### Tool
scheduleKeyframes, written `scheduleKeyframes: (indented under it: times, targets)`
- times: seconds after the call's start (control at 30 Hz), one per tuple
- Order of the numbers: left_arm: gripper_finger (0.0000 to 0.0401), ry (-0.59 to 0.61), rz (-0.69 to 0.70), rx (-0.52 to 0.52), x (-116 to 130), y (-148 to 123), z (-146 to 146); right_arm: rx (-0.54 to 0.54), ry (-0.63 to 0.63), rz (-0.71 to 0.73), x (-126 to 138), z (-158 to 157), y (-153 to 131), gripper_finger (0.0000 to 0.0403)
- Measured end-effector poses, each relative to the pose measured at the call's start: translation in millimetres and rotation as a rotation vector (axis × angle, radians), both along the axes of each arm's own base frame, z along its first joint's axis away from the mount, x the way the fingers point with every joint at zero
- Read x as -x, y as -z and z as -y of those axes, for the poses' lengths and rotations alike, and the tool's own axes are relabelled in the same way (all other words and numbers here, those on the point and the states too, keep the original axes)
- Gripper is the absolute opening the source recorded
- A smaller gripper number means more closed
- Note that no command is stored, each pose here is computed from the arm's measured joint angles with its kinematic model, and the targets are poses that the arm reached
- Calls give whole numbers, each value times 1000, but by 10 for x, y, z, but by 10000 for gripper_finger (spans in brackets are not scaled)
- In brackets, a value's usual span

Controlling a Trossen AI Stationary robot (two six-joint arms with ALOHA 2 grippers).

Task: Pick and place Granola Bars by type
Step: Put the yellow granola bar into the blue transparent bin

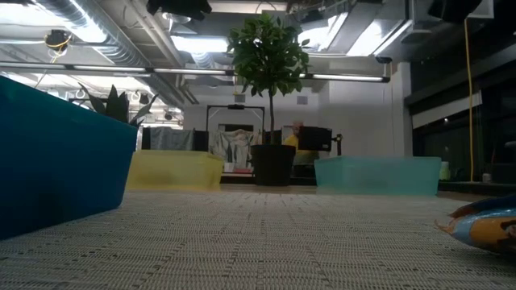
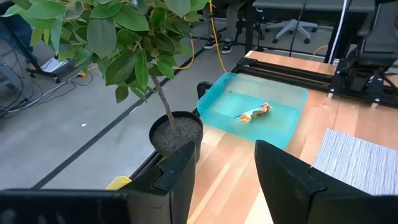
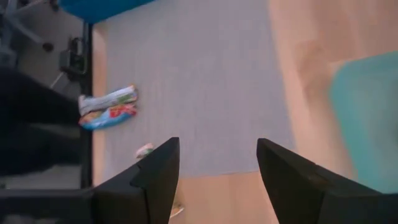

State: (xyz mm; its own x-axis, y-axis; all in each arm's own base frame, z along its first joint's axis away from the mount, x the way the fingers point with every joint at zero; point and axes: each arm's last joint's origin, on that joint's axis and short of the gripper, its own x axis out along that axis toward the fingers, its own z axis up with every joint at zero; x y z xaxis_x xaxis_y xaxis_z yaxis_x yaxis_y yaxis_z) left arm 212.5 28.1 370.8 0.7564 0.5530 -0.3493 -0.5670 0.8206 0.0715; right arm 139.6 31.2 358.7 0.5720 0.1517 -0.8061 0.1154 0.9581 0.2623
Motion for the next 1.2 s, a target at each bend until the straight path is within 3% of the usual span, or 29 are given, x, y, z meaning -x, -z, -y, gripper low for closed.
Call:
scheduleKeyframes:
  times: [0.4, 0.67, 1.2]
  targets:
    - [157, 2, -29, -45, 4, -2, -5, 39, -243, -274, -408, -733, 328, 192]
    - [157, -24, -59, -100, 11, -7, -16, 13, -168, -358, -344, -1028, 439, 164]
    - [157, -21, -62, -103, 11, -7, -15, -18, -47, -400, -169, -1373, 523, 163]
